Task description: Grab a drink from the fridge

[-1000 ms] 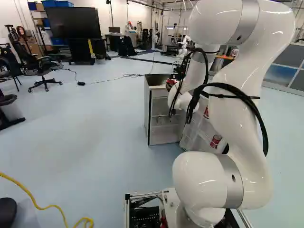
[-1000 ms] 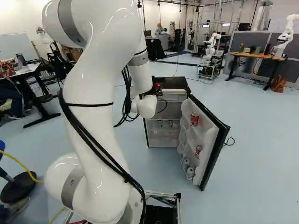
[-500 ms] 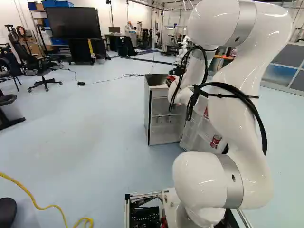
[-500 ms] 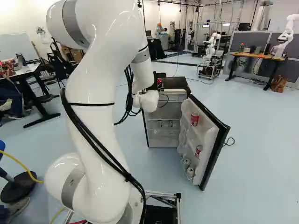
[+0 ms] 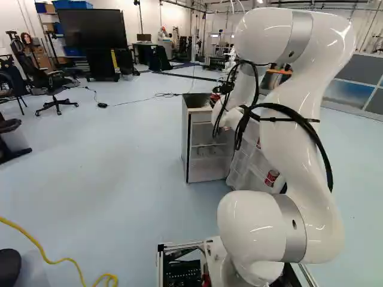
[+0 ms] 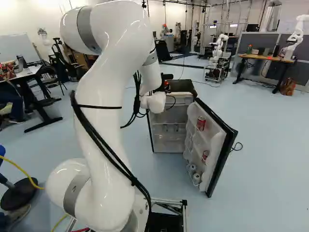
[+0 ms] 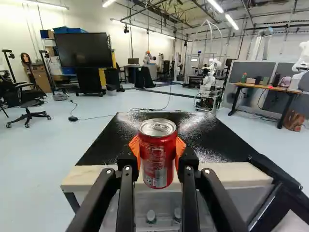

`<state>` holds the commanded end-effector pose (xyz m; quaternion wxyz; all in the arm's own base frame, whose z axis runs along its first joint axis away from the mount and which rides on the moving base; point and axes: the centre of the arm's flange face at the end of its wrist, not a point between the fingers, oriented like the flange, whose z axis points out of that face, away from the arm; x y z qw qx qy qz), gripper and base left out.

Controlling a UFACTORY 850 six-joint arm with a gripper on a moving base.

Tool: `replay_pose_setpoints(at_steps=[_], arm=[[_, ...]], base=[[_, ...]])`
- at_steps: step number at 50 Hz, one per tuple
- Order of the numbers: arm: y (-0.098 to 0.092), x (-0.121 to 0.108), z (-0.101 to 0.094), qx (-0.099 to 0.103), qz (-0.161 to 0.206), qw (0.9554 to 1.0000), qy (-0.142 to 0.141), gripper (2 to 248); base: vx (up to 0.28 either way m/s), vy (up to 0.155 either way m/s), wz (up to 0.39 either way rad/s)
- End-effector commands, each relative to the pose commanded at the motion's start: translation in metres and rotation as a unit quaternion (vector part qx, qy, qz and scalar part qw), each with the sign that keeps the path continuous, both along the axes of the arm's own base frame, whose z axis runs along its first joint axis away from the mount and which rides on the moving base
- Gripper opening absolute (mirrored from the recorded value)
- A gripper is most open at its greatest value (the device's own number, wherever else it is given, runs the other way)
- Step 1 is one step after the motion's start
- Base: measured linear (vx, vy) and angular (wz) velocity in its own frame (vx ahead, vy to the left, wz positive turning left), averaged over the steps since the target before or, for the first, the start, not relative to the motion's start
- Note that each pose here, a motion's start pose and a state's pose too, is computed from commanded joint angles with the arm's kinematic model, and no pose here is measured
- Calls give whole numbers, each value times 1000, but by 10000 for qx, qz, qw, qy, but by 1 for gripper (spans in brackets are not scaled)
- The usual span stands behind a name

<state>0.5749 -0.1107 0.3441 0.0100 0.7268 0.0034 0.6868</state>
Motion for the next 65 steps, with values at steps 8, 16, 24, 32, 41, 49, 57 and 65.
replay_pose_setpoints(at_steps=[8, 16, 24, 32, 41, 49, 57, 65], arm=[[-3, 11, -11, 7, -8, 10000, 29, 91], [-7, 21, -19, 6, -16, 10000, 28, 91], [-10, 32, -22, -3, -24, 10000, -12, 91], [-14, 43, -24, -14, -31, 10000, -60, 91], [-16, 51, -26, -23, -36, 9999, -101, 91], [-17, 53, -26, -25, -36, 9999, -108, 91], [-17, 53, -26, -25, -36, 9999, -109, 113], [-17, 53, -26, -25, -36, 9999, -109, 181]], base=[[0, 0, 0], [0, 0, 0], [0, 0, 0], [0, 0, 0], [0, 0, 0], [0, 0, 0], [0, 0, 0], [0, 0, 0]])
